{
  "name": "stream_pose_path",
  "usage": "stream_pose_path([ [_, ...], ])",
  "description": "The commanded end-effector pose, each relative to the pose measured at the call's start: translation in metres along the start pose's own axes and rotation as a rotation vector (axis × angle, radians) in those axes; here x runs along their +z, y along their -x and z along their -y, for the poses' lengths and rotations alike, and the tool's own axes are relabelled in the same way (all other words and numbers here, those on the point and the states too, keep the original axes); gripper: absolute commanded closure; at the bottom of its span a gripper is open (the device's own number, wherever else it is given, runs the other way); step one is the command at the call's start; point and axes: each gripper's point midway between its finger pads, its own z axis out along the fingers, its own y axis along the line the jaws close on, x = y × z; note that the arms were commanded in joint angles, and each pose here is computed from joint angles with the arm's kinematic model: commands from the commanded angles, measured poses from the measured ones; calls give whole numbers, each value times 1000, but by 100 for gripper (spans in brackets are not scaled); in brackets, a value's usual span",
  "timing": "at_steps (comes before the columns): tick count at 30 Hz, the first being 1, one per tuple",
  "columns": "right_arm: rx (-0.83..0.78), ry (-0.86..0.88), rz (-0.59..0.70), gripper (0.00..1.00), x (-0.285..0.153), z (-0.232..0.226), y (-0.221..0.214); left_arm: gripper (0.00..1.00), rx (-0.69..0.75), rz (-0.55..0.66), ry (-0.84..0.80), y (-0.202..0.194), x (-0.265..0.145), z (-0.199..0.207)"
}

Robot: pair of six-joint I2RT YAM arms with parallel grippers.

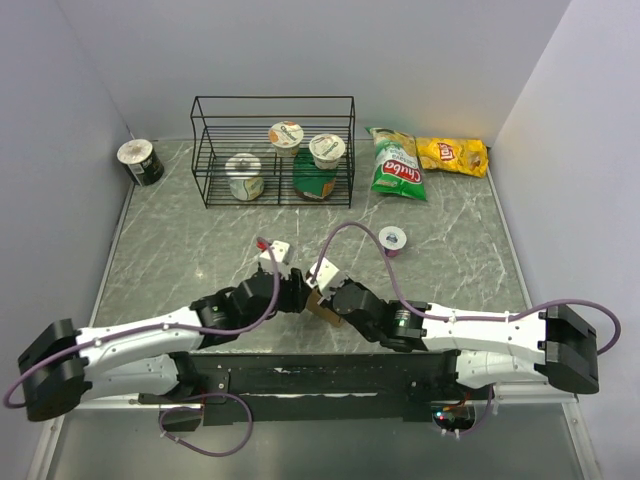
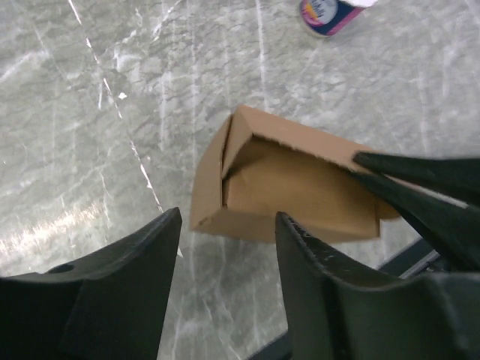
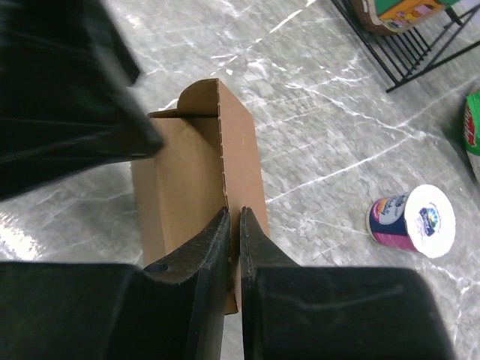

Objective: Fold the paper box

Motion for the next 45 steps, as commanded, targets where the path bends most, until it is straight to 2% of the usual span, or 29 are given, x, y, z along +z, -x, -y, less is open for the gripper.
stream_pose_path([
  [1, 4, -14, -73, 86, -1, -2, -21, 37, -31, 24, -67, 8, -18, 7],
  [7, -10, -6, -70, 86, -1, -7, -20, 25, -93, 78, -164, 27, -39, 18],
  [12, -28, -3, -57, 86, -3, -15, -18, 22, -209, 93, -160, 49, -31, 8],
  [22, -114, -12, -78, 86, -4, -34, -22, 21, -289, 75, -212, 49, -6, -2],
  [31, -155, -26, -100, 84, -2, -44, -26, 29, -311, 31, -261, 29, 6, 2],
  [35, -157, -30, -100, 76, -3, -44, -26, 34, -311, 4, -268, 12, 12, -1],
  [36, -158, -28, -100, 70, -3, -45, -26, 35, -311, -6, -271, 9, 13, -1],
  [38, -159, -37, -101, 63, -5, -43, -25, 39, -306, -16, -277, 5, 17, 0],
  [42, -155, -41, -80, 41, -9, -42, -19, 46, -301, -30, -264, -1, 21, -3],
  [45, -143, -34, -60, 33, -14, -42, -12, 52, -295, -33, -256, -3, 22, -5],
])
